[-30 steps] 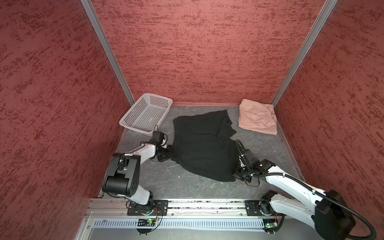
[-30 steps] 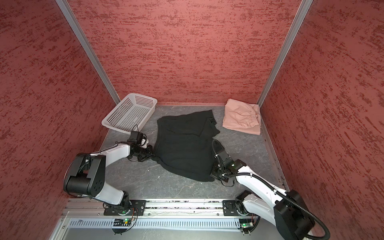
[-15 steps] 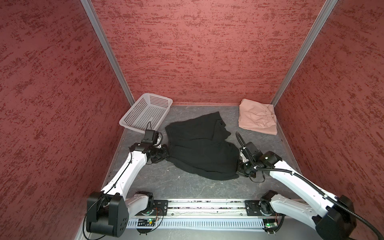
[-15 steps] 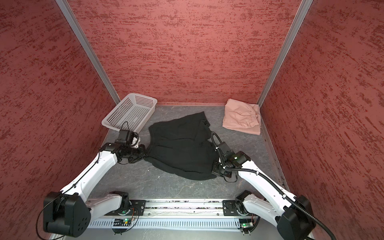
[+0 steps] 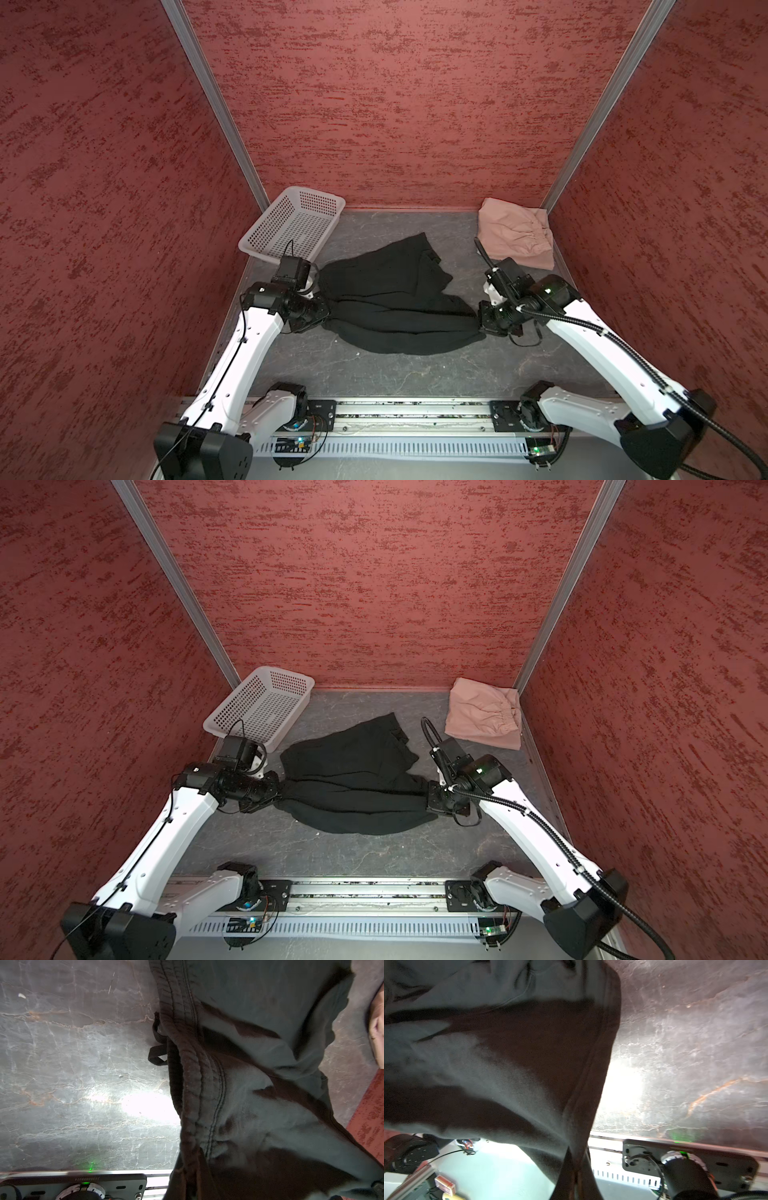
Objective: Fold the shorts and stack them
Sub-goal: 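Lift and stretch the sweatpants between both grippers, folding toward the basket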
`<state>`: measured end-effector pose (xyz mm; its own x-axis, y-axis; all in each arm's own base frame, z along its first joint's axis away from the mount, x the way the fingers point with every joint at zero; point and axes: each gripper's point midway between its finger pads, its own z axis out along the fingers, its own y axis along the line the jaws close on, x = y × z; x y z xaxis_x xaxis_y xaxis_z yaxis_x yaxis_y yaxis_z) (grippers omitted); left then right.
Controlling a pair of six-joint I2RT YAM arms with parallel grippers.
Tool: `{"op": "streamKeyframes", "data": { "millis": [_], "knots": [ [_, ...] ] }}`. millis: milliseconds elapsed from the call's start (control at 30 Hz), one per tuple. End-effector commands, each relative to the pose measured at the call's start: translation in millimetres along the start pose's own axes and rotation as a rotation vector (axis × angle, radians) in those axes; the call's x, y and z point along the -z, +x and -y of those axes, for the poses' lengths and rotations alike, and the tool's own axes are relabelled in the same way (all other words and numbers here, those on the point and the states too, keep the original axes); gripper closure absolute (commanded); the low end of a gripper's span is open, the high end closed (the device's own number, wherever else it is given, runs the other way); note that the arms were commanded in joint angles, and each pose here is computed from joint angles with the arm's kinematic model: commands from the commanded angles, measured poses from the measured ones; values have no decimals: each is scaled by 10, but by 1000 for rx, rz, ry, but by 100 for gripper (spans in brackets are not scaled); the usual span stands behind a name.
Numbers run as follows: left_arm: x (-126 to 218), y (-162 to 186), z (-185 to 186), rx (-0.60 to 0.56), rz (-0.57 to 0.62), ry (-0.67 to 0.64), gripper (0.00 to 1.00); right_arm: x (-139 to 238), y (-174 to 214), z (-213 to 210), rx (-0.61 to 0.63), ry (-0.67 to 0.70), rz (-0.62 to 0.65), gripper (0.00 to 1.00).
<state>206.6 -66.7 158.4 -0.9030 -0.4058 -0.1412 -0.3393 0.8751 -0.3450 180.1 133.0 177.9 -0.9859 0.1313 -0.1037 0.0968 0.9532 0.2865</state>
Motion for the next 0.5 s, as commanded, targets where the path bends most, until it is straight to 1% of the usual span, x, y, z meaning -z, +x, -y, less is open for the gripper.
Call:
{"op": "streamKeyframes", "data": {
  "millis": [0,167,300,333,467],
  "knots": [
    [30,-210,21,-33,41,-17,99,58,-295,31,56,26,66,100],
    [36,-537,51,-73,72,-40,98,189,-902,-142,103,-10,187,100],
    [20,-788,80,-93,78,-43,97,227,-1359,-293,160,-38,244,100],
    [-4,-844,85,-99,72,-47,97,142,-1472,-312,172,-31,227,100],
    [-117,-1028,118,-112,41,-53,97,8,-1853,-417,226,-36,224,100]
  ]
}}
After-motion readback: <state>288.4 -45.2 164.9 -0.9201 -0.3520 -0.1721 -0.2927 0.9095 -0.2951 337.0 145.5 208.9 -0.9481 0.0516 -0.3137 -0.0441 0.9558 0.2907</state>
